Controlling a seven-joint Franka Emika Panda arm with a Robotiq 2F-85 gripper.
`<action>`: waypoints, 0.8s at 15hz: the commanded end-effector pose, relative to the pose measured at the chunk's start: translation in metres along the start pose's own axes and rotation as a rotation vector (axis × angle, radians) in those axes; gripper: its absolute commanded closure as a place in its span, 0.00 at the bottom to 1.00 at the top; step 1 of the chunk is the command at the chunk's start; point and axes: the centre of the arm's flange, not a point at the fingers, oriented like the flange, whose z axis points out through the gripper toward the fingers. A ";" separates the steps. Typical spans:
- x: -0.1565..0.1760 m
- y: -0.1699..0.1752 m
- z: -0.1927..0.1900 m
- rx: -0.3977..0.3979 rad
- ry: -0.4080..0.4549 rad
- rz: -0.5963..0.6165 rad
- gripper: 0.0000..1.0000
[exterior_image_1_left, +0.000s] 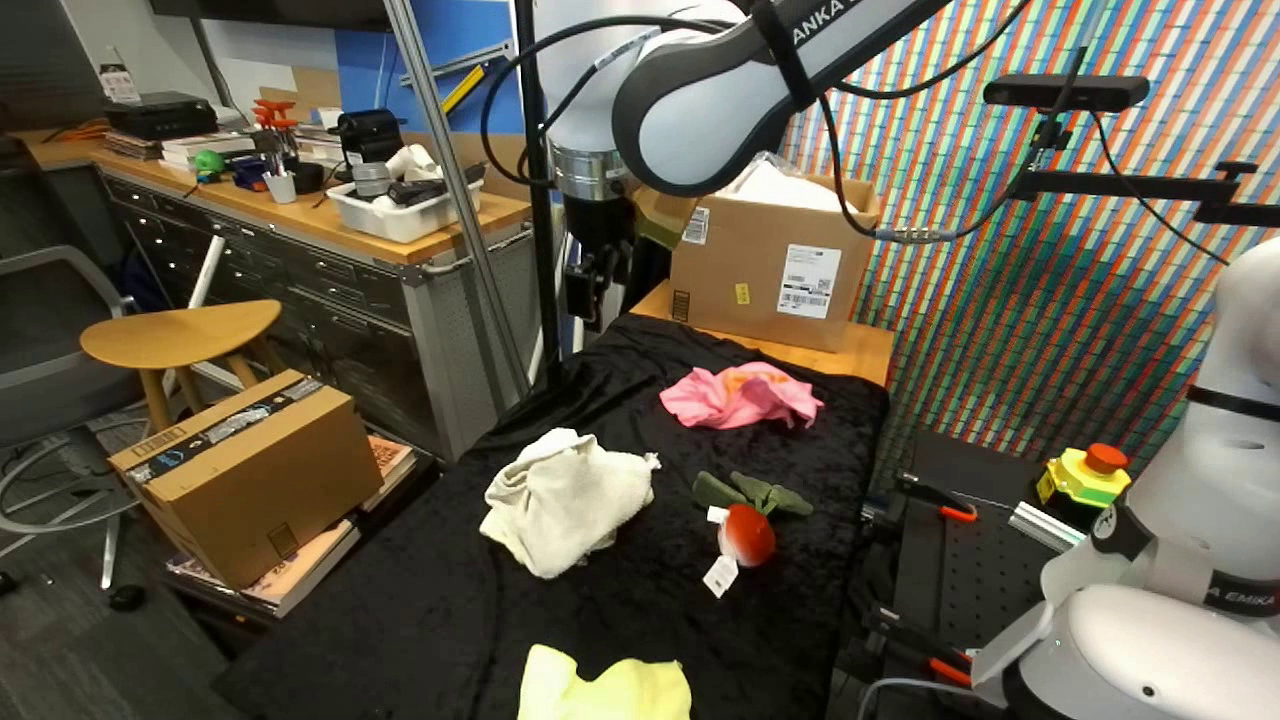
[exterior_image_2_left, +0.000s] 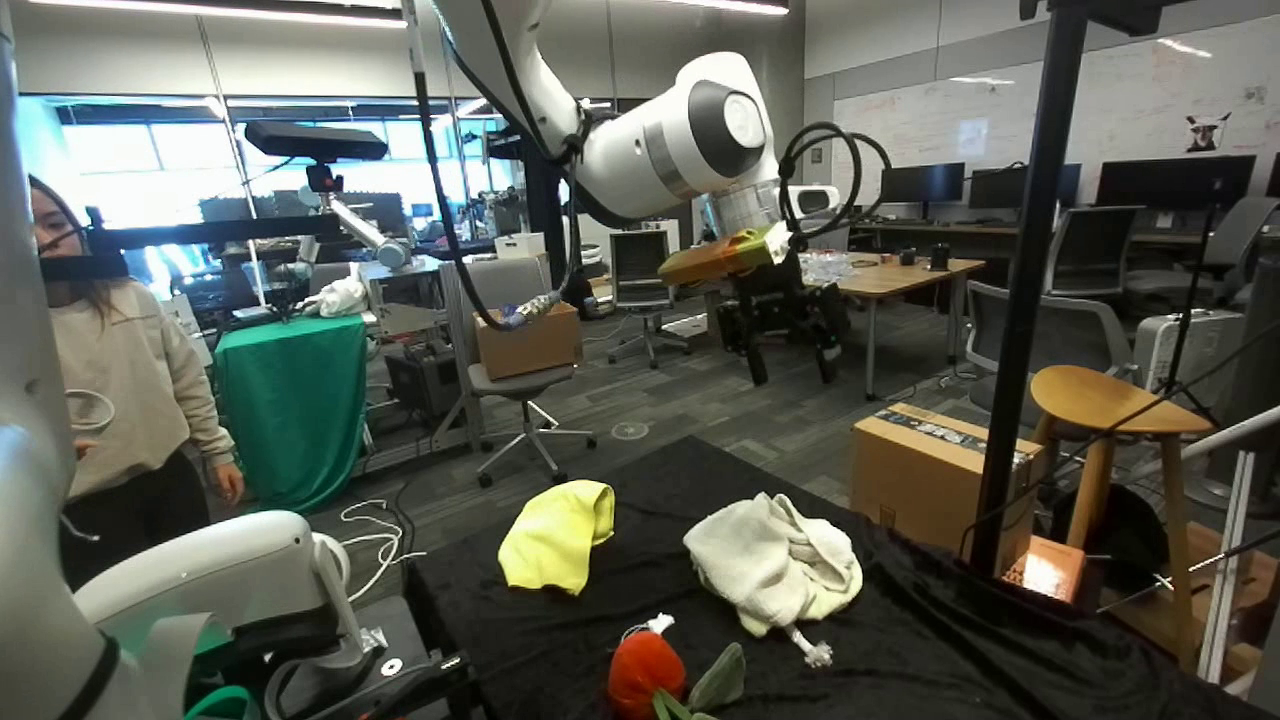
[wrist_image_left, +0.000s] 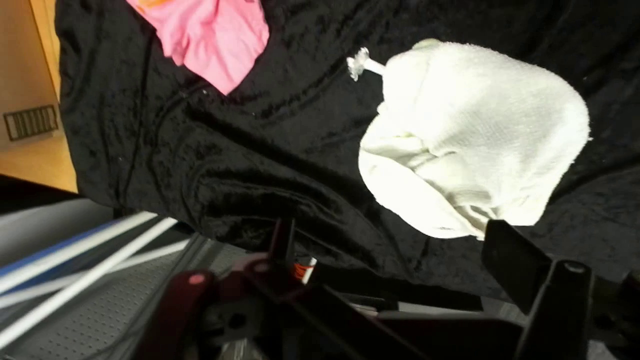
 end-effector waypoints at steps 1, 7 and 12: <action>-0.023 0.050 0.036 0.002 -0.061 0.190 0.00; -0.054 0.121 0.125 0.023 -0.269 0.447 0.00; -0.082 0.136 0.189 0.074 -0.429 0.560 0.00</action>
